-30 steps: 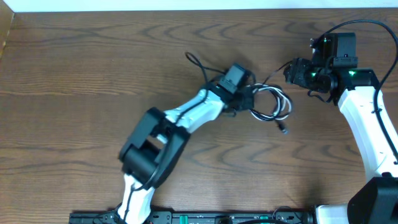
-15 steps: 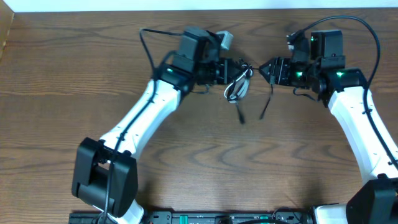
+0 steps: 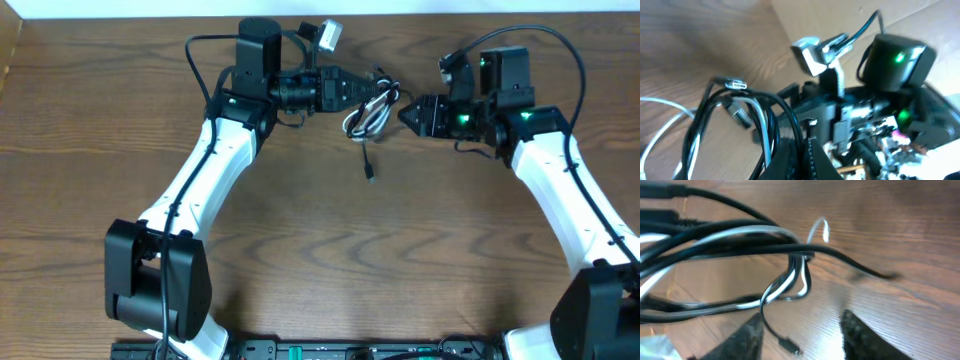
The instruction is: Untangle cables
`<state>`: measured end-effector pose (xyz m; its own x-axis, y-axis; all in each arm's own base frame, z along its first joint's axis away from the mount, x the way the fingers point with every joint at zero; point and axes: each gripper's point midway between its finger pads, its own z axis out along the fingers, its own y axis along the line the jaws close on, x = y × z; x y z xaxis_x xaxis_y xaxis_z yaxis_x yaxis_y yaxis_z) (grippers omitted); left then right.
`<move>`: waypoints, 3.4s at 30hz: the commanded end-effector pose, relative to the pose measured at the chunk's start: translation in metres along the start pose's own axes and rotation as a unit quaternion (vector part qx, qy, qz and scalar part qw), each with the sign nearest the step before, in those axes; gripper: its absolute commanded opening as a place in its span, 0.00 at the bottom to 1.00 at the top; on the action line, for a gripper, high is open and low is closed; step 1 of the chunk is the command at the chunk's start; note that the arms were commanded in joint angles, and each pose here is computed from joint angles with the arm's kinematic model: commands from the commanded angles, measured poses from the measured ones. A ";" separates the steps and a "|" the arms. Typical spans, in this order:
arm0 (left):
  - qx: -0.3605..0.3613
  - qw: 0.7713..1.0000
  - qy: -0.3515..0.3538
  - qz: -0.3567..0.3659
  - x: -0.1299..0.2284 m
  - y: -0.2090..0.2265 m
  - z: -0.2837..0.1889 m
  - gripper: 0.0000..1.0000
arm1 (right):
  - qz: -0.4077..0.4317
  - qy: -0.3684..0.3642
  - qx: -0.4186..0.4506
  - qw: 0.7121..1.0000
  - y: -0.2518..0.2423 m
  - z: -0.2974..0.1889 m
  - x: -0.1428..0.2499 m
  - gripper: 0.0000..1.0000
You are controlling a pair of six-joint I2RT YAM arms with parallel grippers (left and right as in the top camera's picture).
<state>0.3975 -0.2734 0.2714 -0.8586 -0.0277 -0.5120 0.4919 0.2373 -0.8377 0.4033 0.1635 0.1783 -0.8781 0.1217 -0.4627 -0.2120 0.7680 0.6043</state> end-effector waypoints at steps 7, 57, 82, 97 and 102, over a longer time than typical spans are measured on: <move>0.036 0.996 0.000 -0.085 -0.009 -0.020 -0.002 0.08 | 0.024 -0.024 0.017 0.999 -0.004 0.008 -0.012 0.40; -0.299 0.943 -0.102 -0.103 -0.003 0.108 -0.026 0.17 | 0.106 0.059 0.256 0.959 -0.130 0.024 0.041 0.21; -0.493 0.864 -0.059 -0.079 0.079 0.267 0.038 0.48 | 0.097 0.059 0.237 0.965 -0.133 0.021 0.036 0.37; -0.484 0.873 -0.014 -0.058 0.104 0.256 0.062 0.07 | 0.083 0.076 0.239 0.965 -0.133 0.020 0.043 0.40; -0.416 0.909 -0.023 -0.029 0.066 0.190 0.056 0.07 | 0.052 0.096 0.167 0.980 -0.111 0.029 0.046 0.38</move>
<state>0.4413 -0.2803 0.0092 -0.8885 -0.1246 -0.4416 0.0576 0.9245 -0.3768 0.3995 0.0821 0.0642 -0.9479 0.2009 -0.2473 0.1247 0.9482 0.2923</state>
